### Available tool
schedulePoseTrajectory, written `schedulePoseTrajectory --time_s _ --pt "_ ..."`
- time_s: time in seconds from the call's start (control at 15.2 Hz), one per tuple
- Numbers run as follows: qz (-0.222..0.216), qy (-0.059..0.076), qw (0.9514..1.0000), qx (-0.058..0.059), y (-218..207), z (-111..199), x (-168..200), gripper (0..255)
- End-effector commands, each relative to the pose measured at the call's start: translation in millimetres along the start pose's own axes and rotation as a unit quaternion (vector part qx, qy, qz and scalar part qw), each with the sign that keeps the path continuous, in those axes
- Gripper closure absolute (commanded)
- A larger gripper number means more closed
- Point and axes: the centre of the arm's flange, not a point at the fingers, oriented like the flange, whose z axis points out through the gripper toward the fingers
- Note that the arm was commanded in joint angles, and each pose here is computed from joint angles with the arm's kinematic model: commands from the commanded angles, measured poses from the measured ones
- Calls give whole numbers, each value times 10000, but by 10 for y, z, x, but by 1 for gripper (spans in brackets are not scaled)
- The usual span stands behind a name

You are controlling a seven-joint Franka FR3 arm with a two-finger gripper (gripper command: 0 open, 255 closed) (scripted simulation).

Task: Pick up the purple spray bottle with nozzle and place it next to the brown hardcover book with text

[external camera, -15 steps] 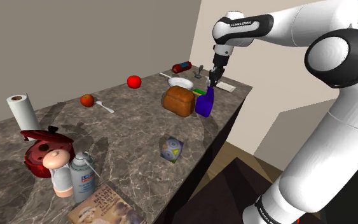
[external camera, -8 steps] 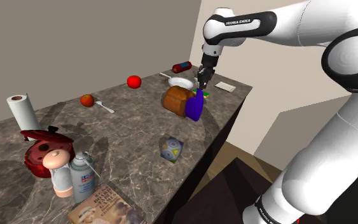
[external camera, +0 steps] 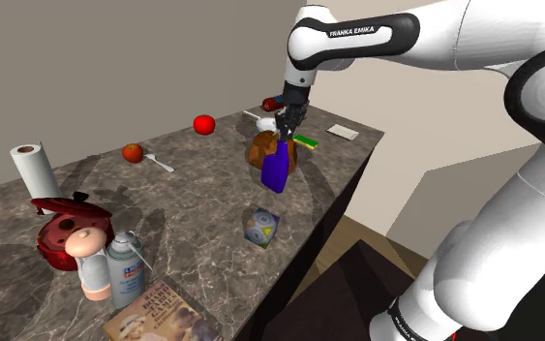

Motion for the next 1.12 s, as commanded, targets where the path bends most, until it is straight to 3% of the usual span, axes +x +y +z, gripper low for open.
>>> schedulePoseTrajectory --time_s 0.0,1.06 --pt "8 0 10000 0 -268 10 63 255" --pt "8 0 10000 0 -2346 46 441 255"
